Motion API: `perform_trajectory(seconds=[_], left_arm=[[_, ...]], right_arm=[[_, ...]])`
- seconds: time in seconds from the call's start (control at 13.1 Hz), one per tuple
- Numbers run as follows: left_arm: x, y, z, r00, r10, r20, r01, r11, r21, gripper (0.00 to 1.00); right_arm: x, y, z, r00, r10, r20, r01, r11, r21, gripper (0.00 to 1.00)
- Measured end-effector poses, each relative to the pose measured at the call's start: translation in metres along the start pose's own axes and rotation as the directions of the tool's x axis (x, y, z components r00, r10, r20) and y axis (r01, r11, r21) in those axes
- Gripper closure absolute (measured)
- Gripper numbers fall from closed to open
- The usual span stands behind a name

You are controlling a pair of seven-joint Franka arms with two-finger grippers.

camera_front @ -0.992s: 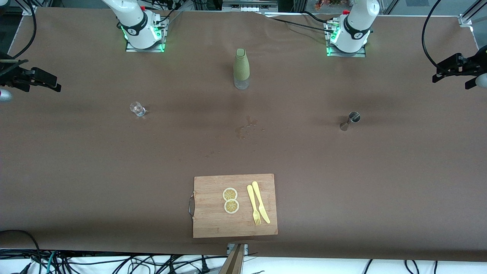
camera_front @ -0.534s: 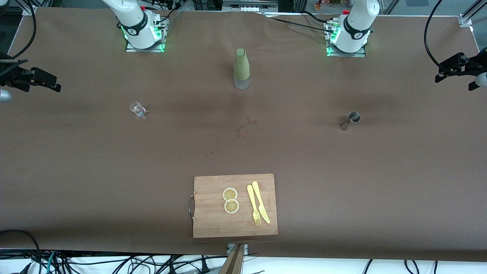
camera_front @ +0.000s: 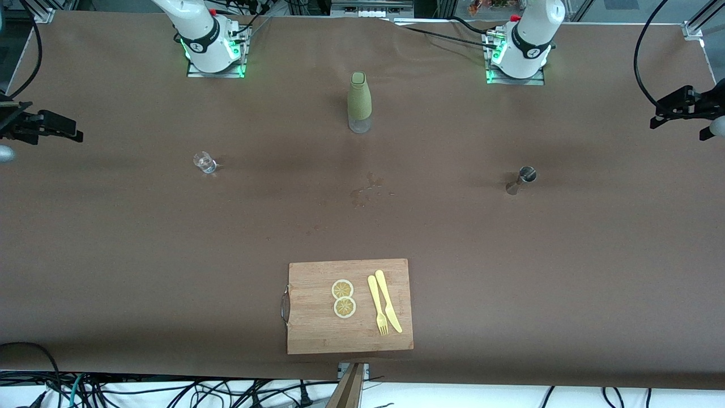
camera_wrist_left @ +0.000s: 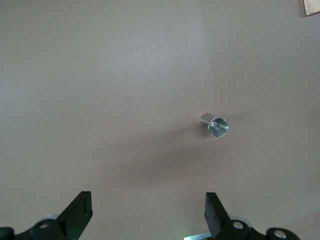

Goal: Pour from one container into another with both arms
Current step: 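Reach the right gripper to the glass beaker while the left gripper reaches the jigger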

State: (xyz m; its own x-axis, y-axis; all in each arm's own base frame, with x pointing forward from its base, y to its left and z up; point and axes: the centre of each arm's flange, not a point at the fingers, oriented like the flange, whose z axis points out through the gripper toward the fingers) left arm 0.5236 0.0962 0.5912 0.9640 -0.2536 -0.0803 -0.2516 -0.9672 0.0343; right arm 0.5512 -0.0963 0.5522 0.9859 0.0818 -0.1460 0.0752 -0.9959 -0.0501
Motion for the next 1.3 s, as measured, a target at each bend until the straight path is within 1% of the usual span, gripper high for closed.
perform_trajectory(seconds=[0.08,0.15,0.38,0.53,0.61,0.69,0.76,0.84,0.92,0.99,1.07,1.15,1.22,1.3], left_arm=[[-0.003,-0.014,0.005,0.998,0.058,-0.004,-0.058,0.998,-0.012,0.0],[-0.006,-0.033,0.014,0.994,0.111,-0.021,-0.112,0.993,-0.038,0.0],[-0.015,-0.088,0.064,0.97,0.233,-0.062,-0.24,0.961,-0.139,0.0],[-0.014,-0.114,0.101,0.938,0.328,-0.113,-0.345,0.915,-0.21,0.0],[-0.016,-0.127,0.122,0.915,0.373,-0.154,-0.401,0.883,-0.243,0.0],[-0.02,-0.138,0.144,0.893,0.407,-0.193,-0.447,0.852,-0.274,0.0],[-0.027,-0.148,0.166,0.873,0.433,-0.223,-0.484,0.822,-0.3,0.0],[-0.036,-0.155,0.185,0.852,0.46,-0.25,-0.521,0.791,-0.32,0.0],[-0.044,-0.161,0.202,0.827,0.485,-0.285,-0.56,0.758,-0.335,0.0],[-0.051,-0.164,0.22,0.796,0.508,-0.328,-0.602,0.719,-0.348,0.0],[-0.058,-0.167,0.24,0.761,0.53,-0.374,-0.646,0.675,-0.356,0.0],[-0.063,-0.168,0.26,0.725,0.546,-0.42,-0.686,0.632,-0.361,0.0],[-0.066,-0.166,0.28,0.687,0.557,-0.466,-0.723,0.589,-0.361,0.0],[-0.067,-0.164,0.3,0.642,0.568,-0.515,-0.762,0.543,-0.352,0.0]], right_arm=[[-0.002,0.007,0.0,1.0,-0.021,-0.003,0.021,1.0,0.014,0.0],[-0.003,0.014,0.002,0.999,-0.037,-0.007,0.037,0.999,0.031,0.0],[-0.002,0.027,0.008,0.995,-0.096,-0.004,0.096,0.994,0.052,0.0],[-0.002,0.03,0.012,0.989,-0.147,0.0,0.147,0.988,0.055,0.0],[-0.002,0.034,0.015,0.984,-0.179,0.009,0.179,0.982,0.063,0.0],[-0.003,0.041,0.021,0.975,-0.224,0.018,0.221,0.971,0.088,0.0],[-0.005,0.052,0.031,0.961,-0.277,0.014,0.273,0.953,0.135,0.0],[-0.007,0.066,0.044,0.938,-0.347,0.002,0.339,0.918,0.203,0.0],[-0.011,0.085,0.062,0.905,-0.426,-0.016,0.413,0.868,0.273,0.0],[-0.015,0.105,0.086,0.861,-0.507,-0.049,0.491,0.802,0.34,0.0],[-0.015,0.122,0.113,0.803,-0.586,-0.106,0.576,0.719,0.389,0.0],[-0.015,0.133,0.138,0.735,-0.655,-0.176,0.658,0.626,0.418,0.0],[-0.015,0.14,0.16,0.655,-0.712,-0.252,0.735,0.524,0.429,0.0],[-0.015,0.142,0.181,0.566,-0.754,-0.333,0.805,0.418,0.421,0.0]])
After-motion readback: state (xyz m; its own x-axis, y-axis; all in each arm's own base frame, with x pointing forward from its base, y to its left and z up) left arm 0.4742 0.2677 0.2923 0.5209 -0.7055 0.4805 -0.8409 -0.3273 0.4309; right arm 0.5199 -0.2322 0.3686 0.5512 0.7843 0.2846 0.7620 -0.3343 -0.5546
